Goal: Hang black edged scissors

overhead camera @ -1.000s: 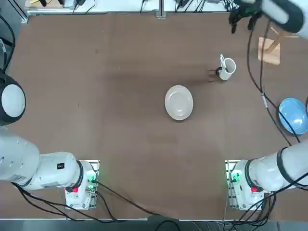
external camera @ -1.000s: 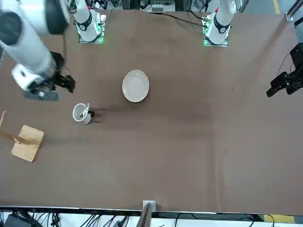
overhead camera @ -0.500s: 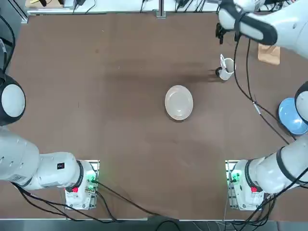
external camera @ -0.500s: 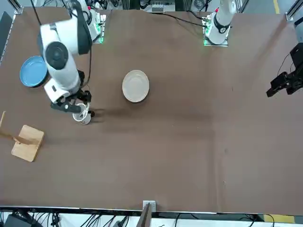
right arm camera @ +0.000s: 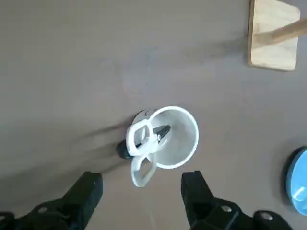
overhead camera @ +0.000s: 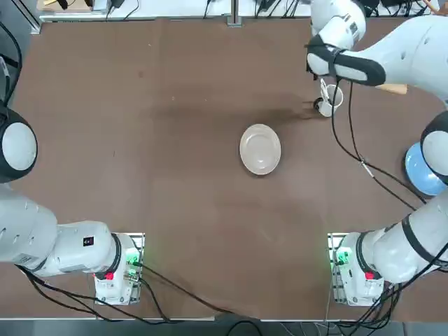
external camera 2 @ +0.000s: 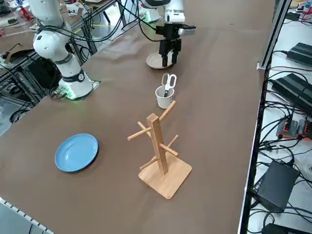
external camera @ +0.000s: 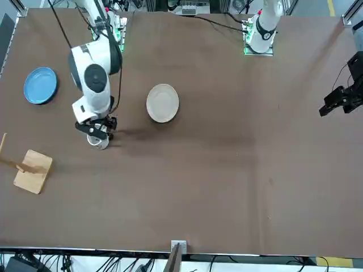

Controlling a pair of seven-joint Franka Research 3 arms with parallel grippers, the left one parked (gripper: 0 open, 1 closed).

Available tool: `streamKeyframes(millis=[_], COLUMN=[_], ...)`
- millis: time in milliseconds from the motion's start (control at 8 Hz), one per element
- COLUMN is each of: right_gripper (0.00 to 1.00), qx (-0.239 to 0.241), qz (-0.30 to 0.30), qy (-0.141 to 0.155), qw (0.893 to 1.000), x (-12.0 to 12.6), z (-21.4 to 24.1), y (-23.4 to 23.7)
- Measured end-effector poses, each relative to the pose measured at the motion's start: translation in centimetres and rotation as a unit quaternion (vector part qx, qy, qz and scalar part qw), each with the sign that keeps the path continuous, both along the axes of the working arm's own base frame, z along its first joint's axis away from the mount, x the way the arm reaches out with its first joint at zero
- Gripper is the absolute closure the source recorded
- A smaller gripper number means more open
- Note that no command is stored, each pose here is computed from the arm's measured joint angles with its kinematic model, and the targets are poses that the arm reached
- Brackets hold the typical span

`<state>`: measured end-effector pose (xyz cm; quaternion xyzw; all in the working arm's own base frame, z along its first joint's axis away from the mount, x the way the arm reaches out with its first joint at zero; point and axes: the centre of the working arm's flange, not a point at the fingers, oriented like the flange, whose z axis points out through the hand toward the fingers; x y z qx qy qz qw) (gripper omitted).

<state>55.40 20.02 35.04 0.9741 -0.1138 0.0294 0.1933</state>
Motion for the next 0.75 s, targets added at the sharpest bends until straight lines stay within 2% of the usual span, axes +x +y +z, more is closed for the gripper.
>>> streamKeyframes(millis=[250, 750], right_gripper=[0.00, 0.07], qx=[-0.024, -0.036], qz=[-0.011, -0.030], qy=[-0.008, -0.013], qw=[1.000, 0.999], x=[-0.2, 0.0], z=[-2.3, -4.9], y=[0.7, 0.5])
